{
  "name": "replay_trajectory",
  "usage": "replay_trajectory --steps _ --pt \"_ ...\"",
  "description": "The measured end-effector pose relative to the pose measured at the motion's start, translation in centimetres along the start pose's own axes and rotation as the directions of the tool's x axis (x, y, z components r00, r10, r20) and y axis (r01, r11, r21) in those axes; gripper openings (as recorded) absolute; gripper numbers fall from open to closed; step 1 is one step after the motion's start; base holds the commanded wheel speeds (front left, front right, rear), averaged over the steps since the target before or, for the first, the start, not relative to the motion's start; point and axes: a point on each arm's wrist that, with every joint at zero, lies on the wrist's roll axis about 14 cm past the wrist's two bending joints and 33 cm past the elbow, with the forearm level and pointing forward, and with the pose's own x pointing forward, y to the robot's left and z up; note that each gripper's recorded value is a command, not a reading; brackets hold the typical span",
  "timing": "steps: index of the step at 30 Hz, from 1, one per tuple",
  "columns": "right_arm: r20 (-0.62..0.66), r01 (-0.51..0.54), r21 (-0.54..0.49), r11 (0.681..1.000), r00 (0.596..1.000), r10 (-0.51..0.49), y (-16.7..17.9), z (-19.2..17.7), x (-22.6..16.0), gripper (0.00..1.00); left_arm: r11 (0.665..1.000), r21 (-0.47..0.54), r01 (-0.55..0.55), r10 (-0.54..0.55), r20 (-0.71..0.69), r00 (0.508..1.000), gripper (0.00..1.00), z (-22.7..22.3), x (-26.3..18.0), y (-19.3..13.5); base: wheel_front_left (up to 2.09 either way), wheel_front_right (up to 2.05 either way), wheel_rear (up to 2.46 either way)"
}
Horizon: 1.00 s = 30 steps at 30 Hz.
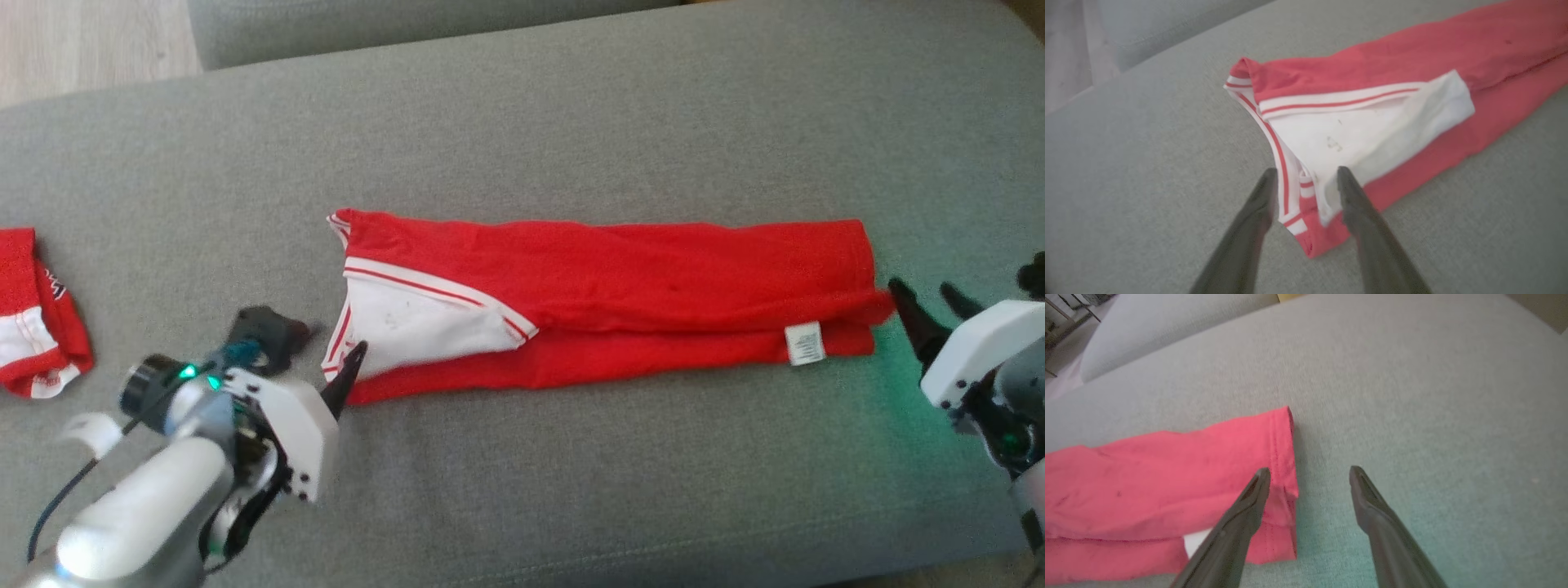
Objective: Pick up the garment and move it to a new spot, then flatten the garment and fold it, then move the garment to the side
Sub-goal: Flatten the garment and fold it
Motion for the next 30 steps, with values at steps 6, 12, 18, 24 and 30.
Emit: replay_trajectory --steps 6,12,18,24,30 --pt "0.255 -0.015 0.025 1.0 0.967 0.008 0.4 5.3 -1.7 1.0 0.979 -0.118 -0.163 0.186 0.217 0.958 1.0 4.7 -0.6 2.9 0.0 0.0 0.0" --pt "0.419 -0.045 0.016 0.999 0.907 0.034 2.2 7.3 -3.2 1.0 0.868 -0.43 -0.249 0.412 0.344 0.844 1.0 7.3 -2.2 5.6 0.0 0.0 0.0" --pt "0.529 -0.067 0.012 0.998 0.847 0.051 3.9 7.7 -4.7 1.0 0.816 -0.534 -0.222 0.493 0.44 0.751 1.0 10.4 -3.7 6.4 0.0 0.0 0.0" --pt "0.572 -0.051 -0.016 0.999 0.819 0.051 4.9 6.5 -5.4 1.0 0.754 -0.618 -0.222 0.551 0.411 0.727 1.0 7.5 -4.9 4.2 0.0 0.0 0.0" --pt "0.532 -0.02 0.006 1.0 0.847 0.013 4.5 4.7 -4.2 1.0 0.78 -0.574 -0.251 0.534 0.4 0.745 1.0 5.9 -4.2 3.7 0.0 0.0 0.0"
